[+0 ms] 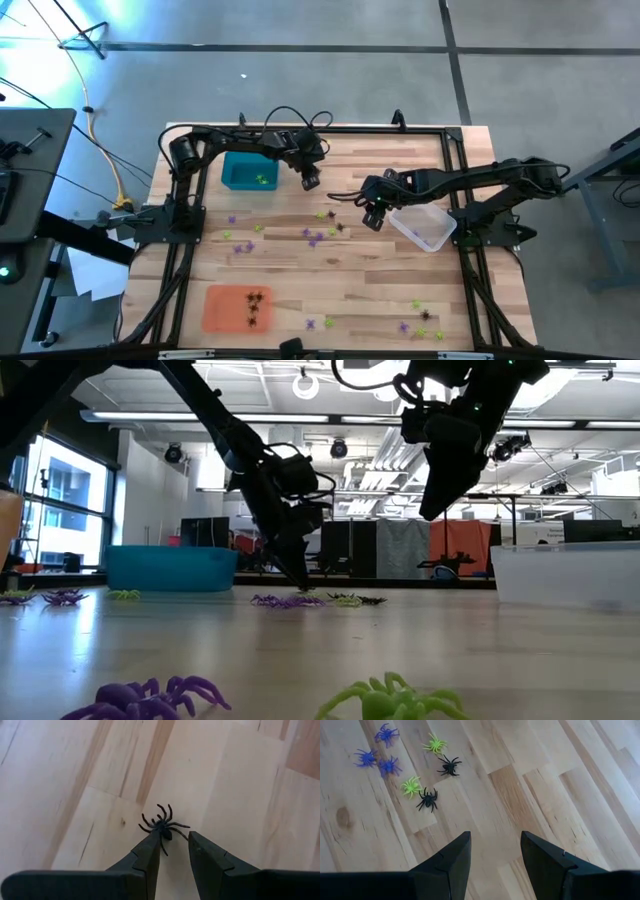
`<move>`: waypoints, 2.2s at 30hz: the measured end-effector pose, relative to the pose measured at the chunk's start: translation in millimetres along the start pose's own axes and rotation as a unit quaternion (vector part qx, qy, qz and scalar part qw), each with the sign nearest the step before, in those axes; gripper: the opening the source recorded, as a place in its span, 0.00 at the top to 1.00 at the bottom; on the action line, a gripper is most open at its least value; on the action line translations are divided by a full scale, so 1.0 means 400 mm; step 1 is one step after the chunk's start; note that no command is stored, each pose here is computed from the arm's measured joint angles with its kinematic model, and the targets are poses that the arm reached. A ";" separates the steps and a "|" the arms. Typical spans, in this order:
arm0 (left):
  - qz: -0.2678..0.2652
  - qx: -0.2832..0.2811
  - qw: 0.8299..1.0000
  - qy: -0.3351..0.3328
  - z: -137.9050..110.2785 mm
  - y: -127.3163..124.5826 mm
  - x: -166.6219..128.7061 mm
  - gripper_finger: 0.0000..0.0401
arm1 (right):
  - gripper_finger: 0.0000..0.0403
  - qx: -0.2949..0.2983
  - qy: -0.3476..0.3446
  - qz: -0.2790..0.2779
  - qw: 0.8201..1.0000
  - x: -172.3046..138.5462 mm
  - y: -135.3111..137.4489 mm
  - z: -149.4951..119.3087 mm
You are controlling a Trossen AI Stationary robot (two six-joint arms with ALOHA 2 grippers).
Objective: Sort Halloween decoration
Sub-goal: Put the black spider toy into the orange bin
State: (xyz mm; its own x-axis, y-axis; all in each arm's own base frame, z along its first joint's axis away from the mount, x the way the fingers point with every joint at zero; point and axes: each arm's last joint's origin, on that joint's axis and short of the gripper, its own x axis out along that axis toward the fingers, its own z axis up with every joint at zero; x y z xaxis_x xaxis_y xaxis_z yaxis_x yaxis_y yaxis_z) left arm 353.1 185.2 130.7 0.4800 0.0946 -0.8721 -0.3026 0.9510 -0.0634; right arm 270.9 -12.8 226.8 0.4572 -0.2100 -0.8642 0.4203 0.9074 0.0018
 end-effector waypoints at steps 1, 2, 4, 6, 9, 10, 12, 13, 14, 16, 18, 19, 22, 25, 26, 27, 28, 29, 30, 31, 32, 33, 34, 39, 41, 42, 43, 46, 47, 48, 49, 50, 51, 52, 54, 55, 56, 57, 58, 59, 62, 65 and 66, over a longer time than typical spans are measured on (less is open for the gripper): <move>0.000 0.000 1.000 -0.002 0.001 0.000 0.000 0.77 | 0.58 0.000 0.000 0.000 1.000 0.000 0.000 0.000; 0.001 0.000 1.000 -0.004 0.002 0.000 0.000 0.77 | 0.58 0.000 0.000 0.000 1.000 0.000 0.000 0.000; 0.001 -0.011 1.000 -0.005 0.002 0.000 0.000 0.77 | 0.58 0.000 0.000 0.000 1.000 0.000 0.000 0.000; 0.001 -0.023 1.000 -0.004 0.002 0.000 0.000 0.78 | 0.58 0.000 0.000 0.000 1.000 0.000 0.000 0.000; 0.008 -0.048 0.999 0.003 -0.001 -0.002 0.001 0.79 | 0.58 0.000 0.000 0.000 1.000 0.000 0.000 0.000; 0.018 -0.058 0.998 0.010 -0.004 -0.001 0.001 0.80 | 0.58 0.000 0.000 0.000 1.000 0.000 0.000 0.000; 0.051 -0.065 0.996 0.027 -0.011 0.003 0.005 0.83 | 0.58 0.000 0.000 0.000 1.000 0.000 0.000 0.000; 0.059 -0.067 0.995 0.035 -0.015 0.004 0.007 0.84 | 0.58 0.000 0.000 0.000 1.000 0.000 0.000 0.000; 0.065 -0.073 0.994 0.043 -0.018 0.007 0.005 0.85 | 0.58 0.000 0.000 0.000 1.000 0.000 0.000 0.000; 0.067 -0.084 0.993 0.058 -0.028 0.013 0.014 0.87 | 0.58 0.000 0.000 0.000 1.000 0.000 0.000 0.000; 0.064 -0.086 0.992 0.062 -0.032 0.014 0.016 0.88 | 0.58 0.000 0.000 0.000 1.000 0.000 0.000 0.000; 0.062 -0.087 0.992 0.063 -0.032 0.014 0.017 0.88 | 0.58 0.000 0.000 0.000 1.000 0.000 0.000 0.000; 0.061 -0.088 0.992 0.064 -0.033 0.010 0.018 0.91 | 0.58 0.000 0.001 0.000 1.000 0.000 0.000 0.000; 0.062 -0.088 0.992 0.067 -0.034 0.010 0.019 0.97 | 0.58 0.000 0.001 0.000 1.000 0.000 0.000 0.000; 0.061 -0.089 0.992 0.068 -0.035 0.009 0.019 0.98 | 0.58 0.000 0.001 0.000 1.000 0.000 0.000 0.000; 0.060 -0.089 0.992 0.069 -0.035 0.009 0.019 0.99 | 0.58 -0.001 0.001 0.000 1.000 0.000 0.000 0.000; 0.058 -0.089 0.992 0.070 -0.036 0.008 0.019 0.99 | 0.58 -0.001 0.001 0.000 1.000 0.000 0.000 0.000; 0.055 -0.089 0.992 0.070 -0.036 0.008 0.018 0.99 | 0.58 -0.001 0.001 0.000 1.000 0.000 0.000 0.000; 0.050 -0.090 0.992 0.069 -0.035 0.007 0.015 1.00 | 0.58 -0.001 0.001 0.000 1.000 0.000 0.000 0.000; 0.044 -0.094 0.992 0.068 -0.035 0.007 0.013 1.00 | 0.58 -0.001 0.001 0.000 1.000 0.000 0.000 -0.001; 0.039 -0.095 0.992 0.067 -0.034 0.006 0.010 1.00 | 0.58 -0.001 0.001 0.000 1.000 0.000 0.000 -0.001; 0.034 -0.096 0.993 0.068 -0.032 0.005 0.005 1.00 | 0.58 -0.001 0.001 0.000 1.000 0.000 0.000 -0.001; 0.031 -0.096 0.993 0.069 -0.030 0.004 0.000 1.00 | 0.58 -0.001 0.001 0.000 1.000 0.000 0.000 -0.001; 0.021 -0.094 0.993 0.068 -0.010 -0.004 -0.039 1.00 | 0.58 -0.001 0.001 0.000 1.000 0.000 0.000 -0.001; 0.021 -0.087 0.995 0.053 0.009 -0.009 -0.066 1.00 | 0.58 -0.001 0.001 0.000 1.000 0.000 0.000 -0.001; 0.021 -0.086 0.995 0.046 0.018 -0.011 -0.079 1.00 | 0.58 -0.001 0.001 0.000 1.000 0.000 0.000 -0.001; 0.021 -0.084 0.995 0.042 0.023 -0.014 -0.090 1.00 | 0.58 -0.001 0.001 0.000 1.000 0.000 0.000 -0.001; 0.019 -0.075 0.996 0.034 0.031 -0.027 -0.114 1.00 | 0.58 -0.005 0.001 0.000 1.000 0.000 0.000 -0.001; 0.018 -0.072 0.997 0.031 0.033 -0.033 -0.128 1.00 | 0.58 -0.006 0.001 0.000 1.000 0.000 0.000 -0.001; 0.017 -0.069 0.997 0.030 0.036 -0.040 -0.142 1.00 | 0.58 -0.006 0.001 0.000 1.000 0.000 0.000 -0.001; 0.016 -0.066 0.997 0.029 0.038 -0.048 -0.155 1.00 | 0.58 -0.006 0.001 0.000 1.000 0.000 0.000 -0.001; 0.014 -0.064 0.997 0.035 0.036 -0.056 -0.167 1.00 | 0.58 -0.006 0.001 0.000 1.000 0.000 0.000 -0.001; 0.012 -0.062 0.997 0.045 0.031 -0.068 -0.179 1.00 | 0.58 -0.008 0.001 0.000 1.000 0.000 0.000 -0.001; 0.010 -0.062 0.997 0.052 0.028 -0.080 -0.191 1.00 | 0.58 -0.010 0.001 0.000 1.000 0.000 0.000 -0.001; 0.004 -0.057 0.996 0.062 0.024 -0.113 -0.219 1.00 | 0.58 -0.013 0.001 0.000 1.000 0.000 0.000 -0.001; 0.000 -0.055 0.996 0.071 0.019 -0.134 -0.238 1.00 | 0.58 -0.013 0.000 0.000 1.000 -0.001 0.000 0.000; -0.005 -0.051 0.996 0.078 0.014 -0.159 -0.255 1.00 | 0.58 -0.013 0.001 0.000 1.000 -0.001 0.000 0.000; -0.010 -0.048 0.995 0.085 0.009 -0.186 -0.272 1.00 | 0.58 -0.014 0.001 0.000 1.000 -0.001 0.000 -0.001; -0.015 -0.044 0.995 0.092 0.002 -0.215 -0.288 1.00 | 0.58 -0.016 0.001 0.000 1.000 -0.001 0.000 0.000; -0.016 -0.039 0.994 0.102 -0.006 -0.244 -0.304 1.00 | 0.58 -0.020 0.001 0.000 1.000 -0.001 0.000 0.000; -0.026 -0.023 0.992 0.119 -0.034 -0.337 -0.354 1.00 | 0.58 -0.024 -0.002 0.001 1.000 -0.001 0.001 0.001; -0.036 -0.022 0.989 0.142 -0.073 -0.422 -0.397 1.00 | 0.58 -0.023 -0.004 0.001 1.000 -0.001 0.001 0.002; -0.039 -0.025 0.988 0.148 -0.086 -0.449 -0.409 1.00 | 0.58 -0.023 -0.004 0.001 1.000 -0.001 0.001 0.002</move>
State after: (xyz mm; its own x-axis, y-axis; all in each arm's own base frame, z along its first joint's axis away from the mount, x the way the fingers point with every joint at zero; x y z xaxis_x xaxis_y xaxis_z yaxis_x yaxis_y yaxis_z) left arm 300.6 -11.1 268.2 0.2441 -0.0758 -0.9668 -0.3172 0.9359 -0.1535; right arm 271.5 -12.8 227.3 0.4644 -0.2102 -0.8603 0.3828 0.9236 -0.0190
